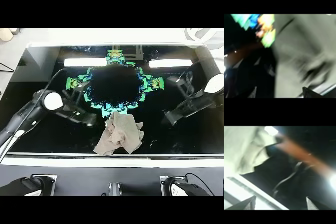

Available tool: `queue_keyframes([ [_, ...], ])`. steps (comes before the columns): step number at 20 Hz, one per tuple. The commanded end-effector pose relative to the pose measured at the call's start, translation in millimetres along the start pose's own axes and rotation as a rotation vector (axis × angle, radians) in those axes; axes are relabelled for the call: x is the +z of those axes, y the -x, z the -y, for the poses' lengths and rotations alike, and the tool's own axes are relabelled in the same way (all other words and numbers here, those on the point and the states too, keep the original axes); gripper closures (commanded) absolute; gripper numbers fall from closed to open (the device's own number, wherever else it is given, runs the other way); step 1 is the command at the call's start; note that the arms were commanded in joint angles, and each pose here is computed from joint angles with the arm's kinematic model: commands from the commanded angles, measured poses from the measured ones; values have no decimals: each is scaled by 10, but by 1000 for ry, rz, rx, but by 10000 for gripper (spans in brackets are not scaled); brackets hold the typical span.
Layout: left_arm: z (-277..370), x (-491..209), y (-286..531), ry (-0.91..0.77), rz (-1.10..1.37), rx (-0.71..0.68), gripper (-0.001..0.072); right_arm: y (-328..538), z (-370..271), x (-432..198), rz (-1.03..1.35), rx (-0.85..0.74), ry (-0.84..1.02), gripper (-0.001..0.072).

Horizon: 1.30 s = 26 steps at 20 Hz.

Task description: Fold the shirts.

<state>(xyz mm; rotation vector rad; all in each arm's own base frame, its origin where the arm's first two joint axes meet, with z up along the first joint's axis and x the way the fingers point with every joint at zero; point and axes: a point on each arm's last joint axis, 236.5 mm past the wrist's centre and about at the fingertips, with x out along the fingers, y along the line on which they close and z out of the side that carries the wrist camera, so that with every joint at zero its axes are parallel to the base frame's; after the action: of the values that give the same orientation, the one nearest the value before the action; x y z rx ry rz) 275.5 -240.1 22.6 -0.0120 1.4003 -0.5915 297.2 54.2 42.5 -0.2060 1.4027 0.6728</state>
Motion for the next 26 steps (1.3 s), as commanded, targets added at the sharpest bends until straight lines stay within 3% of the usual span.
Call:
queue_keyframes([
  [1,-245,-687,-243,99,-114,-5,-2,-511,-212,-165,-16,139,-33,41],
  [5,-79,-930,-871,273,-105,-125,-3,-908,-292,-408,-47,186,-102,43],
  [15,465,-840,-1398,296,-75,-227,1,-1013,-366,-513,-69,217,-124,42],
  [16,469,-805,-1408,292,-56,-224,84,-1016,-359,-506,-66,214,-124,42],
  [18,445,-751,-1418,312,-35,-219,404,-1059,-364,-507,-57,216,-134,40],
  [19,438,-732,-1421,322,-28,-217,512,-1110,-402,-512,-47,232,-151,37],
  [20,440,-726,-1418,323,-26,-217,666,-1160,-469,-498,-28,262,-164,37],
  [26,504,-767,-1333,288,-38,-235,675,-1219,-939,-178,184,483,-163,13],
])
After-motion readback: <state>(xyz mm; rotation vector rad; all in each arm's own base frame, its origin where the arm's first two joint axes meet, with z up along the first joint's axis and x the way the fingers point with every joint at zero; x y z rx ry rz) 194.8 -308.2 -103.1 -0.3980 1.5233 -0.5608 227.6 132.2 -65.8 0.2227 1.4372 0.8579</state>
